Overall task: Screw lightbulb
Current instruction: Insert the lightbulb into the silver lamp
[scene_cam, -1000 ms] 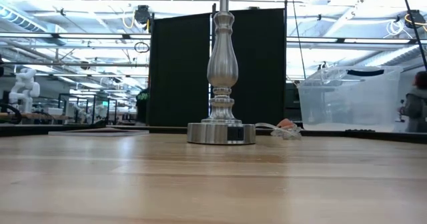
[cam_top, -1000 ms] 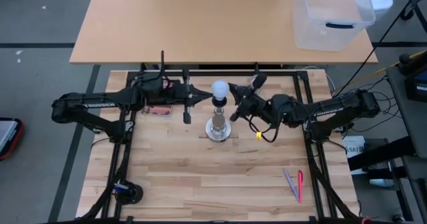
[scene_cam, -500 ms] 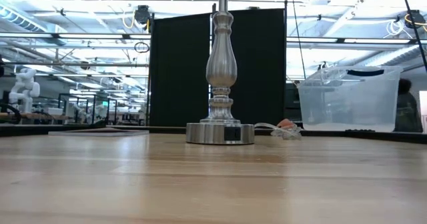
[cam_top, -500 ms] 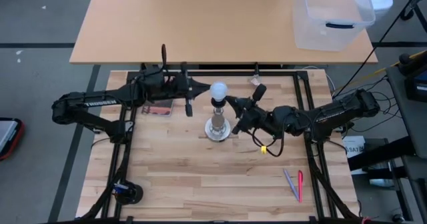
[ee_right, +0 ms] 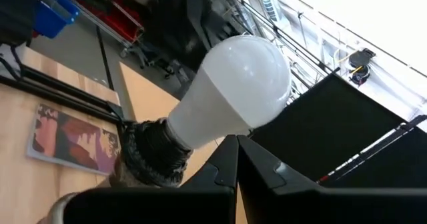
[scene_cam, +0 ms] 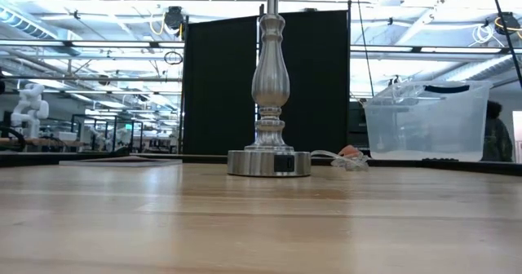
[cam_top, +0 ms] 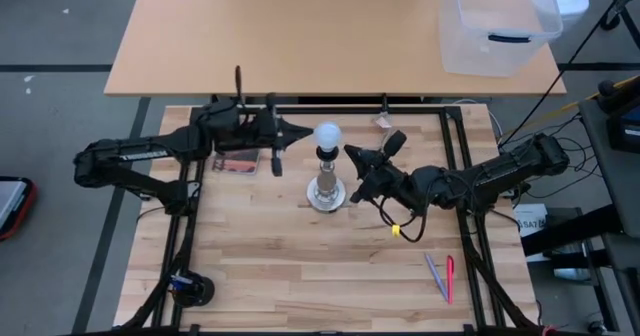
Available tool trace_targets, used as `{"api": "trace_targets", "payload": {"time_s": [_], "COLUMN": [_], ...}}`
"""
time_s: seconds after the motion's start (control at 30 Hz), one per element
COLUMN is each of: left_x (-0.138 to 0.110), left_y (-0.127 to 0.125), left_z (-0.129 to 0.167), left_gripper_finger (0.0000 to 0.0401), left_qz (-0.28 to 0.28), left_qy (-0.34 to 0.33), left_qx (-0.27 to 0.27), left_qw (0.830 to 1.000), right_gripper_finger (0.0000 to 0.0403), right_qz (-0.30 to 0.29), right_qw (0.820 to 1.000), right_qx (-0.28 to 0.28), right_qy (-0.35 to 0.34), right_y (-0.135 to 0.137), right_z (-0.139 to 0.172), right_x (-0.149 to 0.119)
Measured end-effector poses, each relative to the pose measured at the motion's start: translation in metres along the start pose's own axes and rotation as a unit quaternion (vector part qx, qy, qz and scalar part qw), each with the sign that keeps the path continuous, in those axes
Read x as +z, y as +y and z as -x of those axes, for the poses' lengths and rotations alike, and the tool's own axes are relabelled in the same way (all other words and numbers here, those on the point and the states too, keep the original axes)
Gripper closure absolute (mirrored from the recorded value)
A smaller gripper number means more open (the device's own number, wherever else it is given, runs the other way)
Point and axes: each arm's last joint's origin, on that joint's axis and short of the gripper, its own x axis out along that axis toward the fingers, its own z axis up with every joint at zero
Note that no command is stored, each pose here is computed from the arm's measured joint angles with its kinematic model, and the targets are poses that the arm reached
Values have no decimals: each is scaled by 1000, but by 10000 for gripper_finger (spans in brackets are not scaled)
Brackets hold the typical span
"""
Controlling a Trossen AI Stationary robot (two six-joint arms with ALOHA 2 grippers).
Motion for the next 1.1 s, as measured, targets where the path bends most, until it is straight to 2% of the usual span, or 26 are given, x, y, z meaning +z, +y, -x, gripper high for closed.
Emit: {"api": "trace_targets", "payload": {"time_s": [0.23,0.47,0.67,1.1], "left_x": [9,3,5,-4], "left_y": [-15,-23,-19,-8], "left_z": [6,-5,-6,-13], "left_gripper_finger": [399,399,399,399], "left_qz": [-20,-30,-31,-24], "left_qy": [-16,-9,-24,-10], "left_qx": [-29,-43,-32,-21], "left_qw": [999,999,999,999], "right_gripper_finger": [403,403,403,403], "right_qz": [4,2,3,-1], "right_qw": [999,1000,1000,999], "right_qx": [-25,-26,-12,0], "right_qy": [23,9,-27,-36], "right_y": [-10,-19,-23,-19], "right_z": [-18,-35,-40,-34], "right_x": [-12,-23,-24,-20]}}
